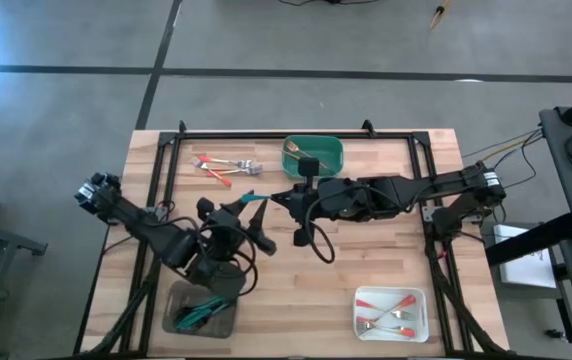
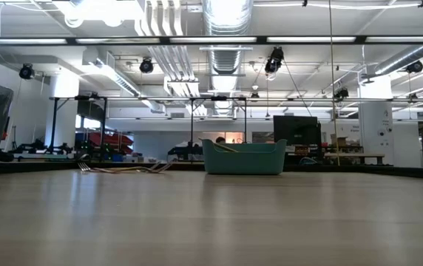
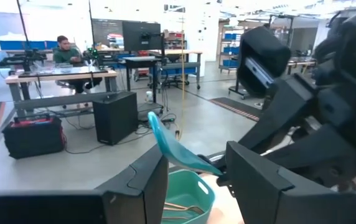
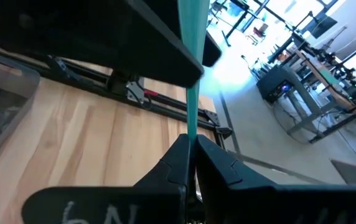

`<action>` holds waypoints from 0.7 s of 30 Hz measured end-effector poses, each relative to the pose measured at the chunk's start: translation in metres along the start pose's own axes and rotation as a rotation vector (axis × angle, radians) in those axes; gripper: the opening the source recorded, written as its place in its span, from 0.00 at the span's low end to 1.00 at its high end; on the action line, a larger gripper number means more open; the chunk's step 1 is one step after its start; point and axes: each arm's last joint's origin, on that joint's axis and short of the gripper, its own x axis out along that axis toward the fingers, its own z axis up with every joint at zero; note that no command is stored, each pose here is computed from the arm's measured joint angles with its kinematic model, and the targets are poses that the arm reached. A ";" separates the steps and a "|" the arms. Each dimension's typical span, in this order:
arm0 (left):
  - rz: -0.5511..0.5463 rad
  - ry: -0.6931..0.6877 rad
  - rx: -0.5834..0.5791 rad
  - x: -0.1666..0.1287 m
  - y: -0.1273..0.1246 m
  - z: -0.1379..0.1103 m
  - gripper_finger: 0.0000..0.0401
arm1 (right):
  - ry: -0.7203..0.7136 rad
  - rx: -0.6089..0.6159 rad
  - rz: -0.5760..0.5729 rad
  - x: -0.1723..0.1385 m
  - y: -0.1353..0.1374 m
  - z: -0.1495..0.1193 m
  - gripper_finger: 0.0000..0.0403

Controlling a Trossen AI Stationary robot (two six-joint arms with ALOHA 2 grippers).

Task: Sort silverware by color (type)
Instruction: Put the blue fork into the black bin

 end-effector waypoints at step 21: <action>0.003 0.000 -0.031 0.001 0.002 0.002 0.36 | -0.064 -0.105 -0.112 -0.003 -0.007 0.010 0.02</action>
